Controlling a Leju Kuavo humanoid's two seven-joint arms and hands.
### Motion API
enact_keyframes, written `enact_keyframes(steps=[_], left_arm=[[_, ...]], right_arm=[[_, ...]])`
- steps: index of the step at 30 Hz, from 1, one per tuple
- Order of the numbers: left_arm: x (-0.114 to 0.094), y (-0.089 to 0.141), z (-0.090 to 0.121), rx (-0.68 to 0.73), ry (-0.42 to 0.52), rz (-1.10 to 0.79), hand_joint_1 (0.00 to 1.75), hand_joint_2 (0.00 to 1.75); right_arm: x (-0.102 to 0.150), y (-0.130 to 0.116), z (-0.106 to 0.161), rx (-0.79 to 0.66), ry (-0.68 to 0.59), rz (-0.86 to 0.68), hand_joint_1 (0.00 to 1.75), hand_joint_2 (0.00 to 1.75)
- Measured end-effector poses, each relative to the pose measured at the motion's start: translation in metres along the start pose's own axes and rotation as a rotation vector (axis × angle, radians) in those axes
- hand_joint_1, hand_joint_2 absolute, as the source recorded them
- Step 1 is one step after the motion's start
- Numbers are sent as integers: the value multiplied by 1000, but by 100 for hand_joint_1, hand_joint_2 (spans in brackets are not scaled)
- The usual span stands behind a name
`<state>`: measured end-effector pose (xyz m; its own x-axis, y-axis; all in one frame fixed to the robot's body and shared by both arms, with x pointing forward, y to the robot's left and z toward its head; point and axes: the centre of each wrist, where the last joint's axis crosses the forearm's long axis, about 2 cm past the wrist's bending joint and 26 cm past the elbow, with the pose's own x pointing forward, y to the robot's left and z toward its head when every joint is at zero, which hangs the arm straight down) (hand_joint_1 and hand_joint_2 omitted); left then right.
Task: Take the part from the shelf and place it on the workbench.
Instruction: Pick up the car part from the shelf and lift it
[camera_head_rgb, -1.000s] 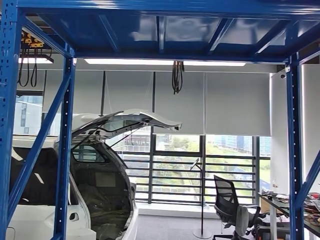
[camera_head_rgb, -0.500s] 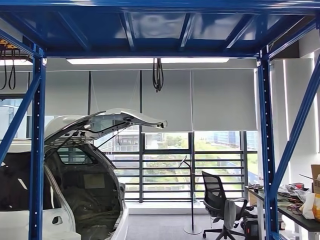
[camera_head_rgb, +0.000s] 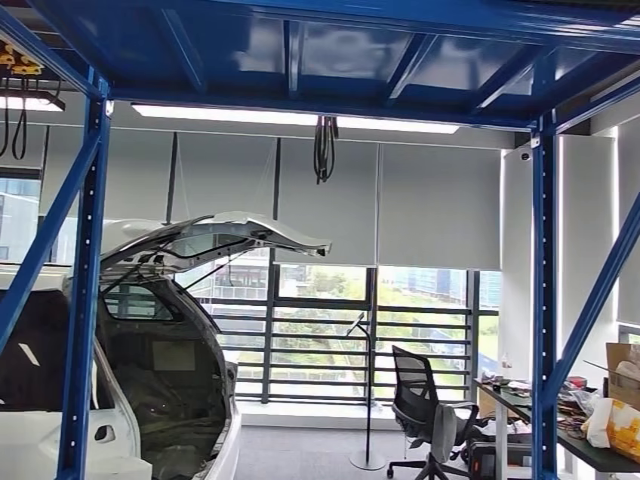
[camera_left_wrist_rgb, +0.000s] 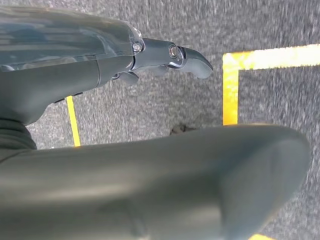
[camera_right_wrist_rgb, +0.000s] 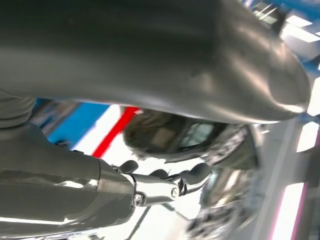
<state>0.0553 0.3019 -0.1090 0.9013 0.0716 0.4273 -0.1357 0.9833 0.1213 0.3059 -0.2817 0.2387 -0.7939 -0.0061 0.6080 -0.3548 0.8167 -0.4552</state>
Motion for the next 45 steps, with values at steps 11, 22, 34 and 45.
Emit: enact_keyframes(steps=[11,22,34,45], left_arm=[[0,-10,1,-2,3,57,0,0],[-2,-16,3,13,16,118,0,0],[-3,-19,3,6,16,122,0,0],[-3,-20,4,0,16,114,0,0]], right_arm=[[38,4,-27,71,-100,-31,0,0],[36,6,-18,-2,87,359,0,0],[34,15,-11,13,125,452,0,0],[34,20,-5,30,139,472,0,0]])
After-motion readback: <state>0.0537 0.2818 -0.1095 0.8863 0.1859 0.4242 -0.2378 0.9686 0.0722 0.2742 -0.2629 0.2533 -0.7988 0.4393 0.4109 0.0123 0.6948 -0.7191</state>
